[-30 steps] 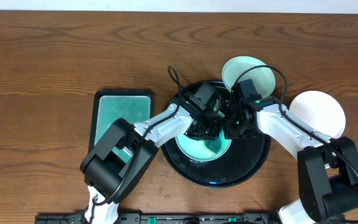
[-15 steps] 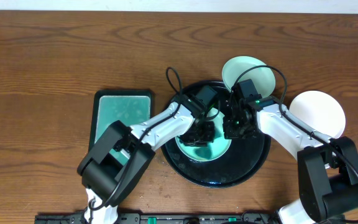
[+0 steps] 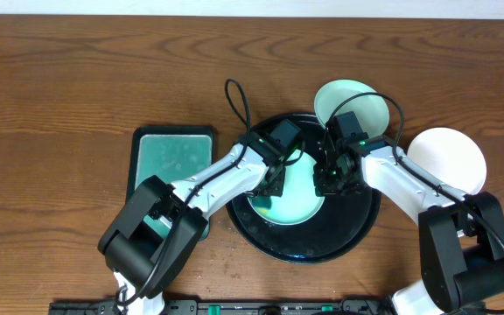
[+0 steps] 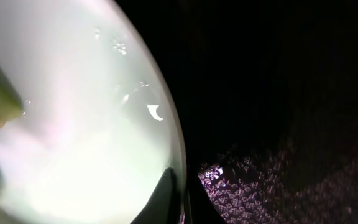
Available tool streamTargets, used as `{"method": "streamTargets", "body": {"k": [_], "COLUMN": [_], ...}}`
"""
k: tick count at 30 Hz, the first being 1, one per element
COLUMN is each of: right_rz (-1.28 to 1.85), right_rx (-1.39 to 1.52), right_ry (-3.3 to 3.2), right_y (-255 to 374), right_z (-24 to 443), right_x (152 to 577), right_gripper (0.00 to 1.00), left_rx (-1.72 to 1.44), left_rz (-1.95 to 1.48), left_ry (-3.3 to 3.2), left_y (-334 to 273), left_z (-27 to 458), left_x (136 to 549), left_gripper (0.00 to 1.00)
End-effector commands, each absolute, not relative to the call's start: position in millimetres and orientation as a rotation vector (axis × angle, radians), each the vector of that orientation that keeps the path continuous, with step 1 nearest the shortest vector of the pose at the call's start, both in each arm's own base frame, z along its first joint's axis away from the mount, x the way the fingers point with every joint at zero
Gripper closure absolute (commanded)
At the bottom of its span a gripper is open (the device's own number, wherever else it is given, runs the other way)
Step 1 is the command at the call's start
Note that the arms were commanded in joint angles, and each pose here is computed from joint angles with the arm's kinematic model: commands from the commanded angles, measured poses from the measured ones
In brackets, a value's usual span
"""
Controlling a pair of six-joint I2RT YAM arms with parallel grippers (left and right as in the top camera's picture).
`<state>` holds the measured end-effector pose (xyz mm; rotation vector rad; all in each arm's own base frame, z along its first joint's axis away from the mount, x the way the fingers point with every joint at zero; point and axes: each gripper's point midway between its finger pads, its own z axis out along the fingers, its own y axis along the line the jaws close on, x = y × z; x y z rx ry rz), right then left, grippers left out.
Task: Clean dirty plates on tray and stack at the side
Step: 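Scrub the green plate with the sponge while right gripper holds its rim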
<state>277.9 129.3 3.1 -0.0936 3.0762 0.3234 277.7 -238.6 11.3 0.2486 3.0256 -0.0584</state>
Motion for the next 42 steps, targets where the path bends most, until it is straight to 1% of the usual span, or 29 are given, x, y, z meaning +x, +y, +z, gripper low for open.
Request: {"method": "streamTargets", "body": {"k": [1, 7, 9, 11, 15, 24, 31, 35, 37, 39, 42], "right_rz": [0.304, 0.304, 0.304, 0.304, 0.303, 0.303, 0.302, 0.302, 0.302, 0.302, 0.303], "right_rx": [-0.132, -0.132, -0.132, -0.132, -0.132, -0.131, -0.131, -0.131, -0.131, -0.131, -0.131], "right_ry": [3.138, 3.137, 3.137, 3.137, 3.140, 3.141, 3.142, 3.143, 3.144, 3.143, 3.141], "right_y": [131, 131, 131, 131, 131, 131, 131, 131, 131, 131, 131], "right_z": [-12, -12, -12, -12, -12, -12, -12, -12, -12, -12, -12], "right_x": [262, 262, 262, 262, 261, 261, 261, 261, 260, 261, 261], "right_gripper": [0.99, 0.99, 0.99, 0.99, 0.99, 0.99, 0.99, 0.99, 0.99, 0.99, 0.99], "left_rx": [0.275, 0.322, 0.323, 0.317, 0.311, 0.300, 0.263, 0.173, 0.115, 0.114, 0.100], "left_rz": [-0.039, -0.557, -0.675, -0.762, -0.786, -0.764, -0.704, -0.520, -0.334, -0.218, -0.063], "left_ry": [2.980, 2.979, 2.961, 2.940, 2.923, 2.959, 3.041, 3.025, 3.011, 2.998, 2.996], "left_y": [-230, -294, -308, -319, -323, -321, -324, -295, -264, -244, -216], "left_z": [0, 13, 18, 24, 26, 16, -24, -27, -23, -21, -22], "left_x": [294, 286, 285, 286, 288, 277, 267, 289, 310, 321, 328], "left_gripper": [0.92, 0.92, 0.92, 0.91, 0.91, 0.91, 0.92, 0.92, 0.92, 0.92, 0.92]}}
